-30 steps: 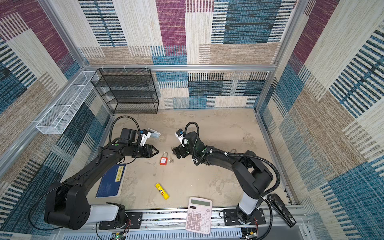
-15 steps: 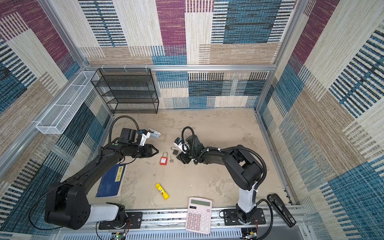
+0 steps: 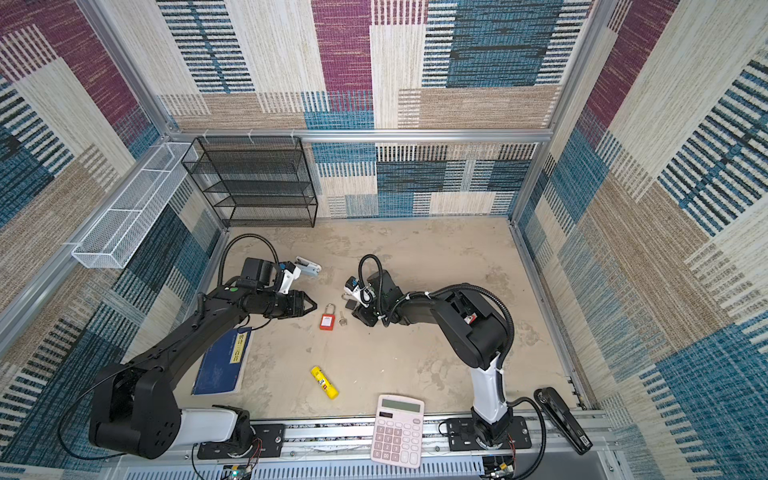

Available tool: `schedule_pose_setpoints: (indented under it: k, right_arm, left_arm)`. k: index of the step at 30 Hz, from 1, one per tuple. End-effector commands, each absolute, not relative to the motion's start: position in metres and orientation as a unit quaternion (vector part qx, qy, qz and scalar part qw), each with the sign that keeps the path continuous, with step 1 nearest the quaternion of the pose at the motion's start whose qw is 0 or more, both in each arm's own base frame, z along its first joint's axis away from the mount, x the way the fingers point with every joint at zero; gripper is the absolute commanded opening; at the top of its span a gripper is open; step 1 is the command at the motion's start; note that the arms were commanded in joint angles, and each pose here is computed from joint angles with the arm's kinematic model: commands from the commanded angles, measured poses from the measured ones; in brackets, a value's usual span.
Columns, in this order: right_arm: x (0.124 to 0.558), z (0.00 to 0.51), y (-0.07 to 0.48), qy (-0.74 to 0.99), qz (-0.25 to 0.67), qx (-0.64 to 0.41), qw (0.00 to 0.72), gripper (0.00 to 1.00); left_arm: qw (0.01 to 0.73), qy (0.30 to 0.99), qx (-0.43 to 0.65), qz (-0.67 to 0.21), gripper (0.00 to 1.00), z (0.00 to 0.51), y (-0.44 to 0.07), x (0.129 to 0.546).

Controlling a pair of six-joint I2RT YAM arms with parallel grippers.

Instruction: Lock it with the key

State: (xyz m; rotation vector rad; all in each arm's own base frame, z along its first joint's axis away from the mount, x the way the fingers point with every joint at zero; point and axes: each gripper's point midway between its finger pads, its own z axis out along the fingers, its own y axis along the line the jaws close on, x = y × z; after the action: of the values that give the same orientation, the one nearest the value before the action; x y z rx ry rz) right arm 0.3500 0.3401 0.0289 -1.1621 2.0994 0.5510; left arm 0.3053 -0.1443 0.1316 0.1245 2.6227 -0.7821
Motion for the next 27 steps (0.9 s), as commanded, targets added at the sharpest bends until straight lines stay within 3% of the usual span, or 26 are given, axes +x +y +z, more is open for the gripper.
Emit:
schedule_pose_setpoints:
  k: [1,4,18,27]
  right_arm:
    - [0.353,0.030,0.347,0.793,0.217,-0.457,0.339,0.49]
    - [0.357,0.024,0.349,0.797,0.210,-0.461,0.328,0.44]
    - [0.359,0.012,0.353,0.792,0.207,-0.483,0.310,0.47]
    - [0.357,0.016,0.350,0.787,0.198,-0.491,0.317,0.30]
  left_arm:
    - [0.194,0.937,0.039,-0.287,0.54,0.132,-0.146,0.304]
    - [0.192,0.937,0.038,-0.289,0.54,0.131,-0.147,0.304]
    - [0.193,0.937,0.042,-0.287,0.54,0.135,-0.147,0.306]
    - [0.215,0.931,0.065,-0.286,0.54,0.149,-0.148,0.307]
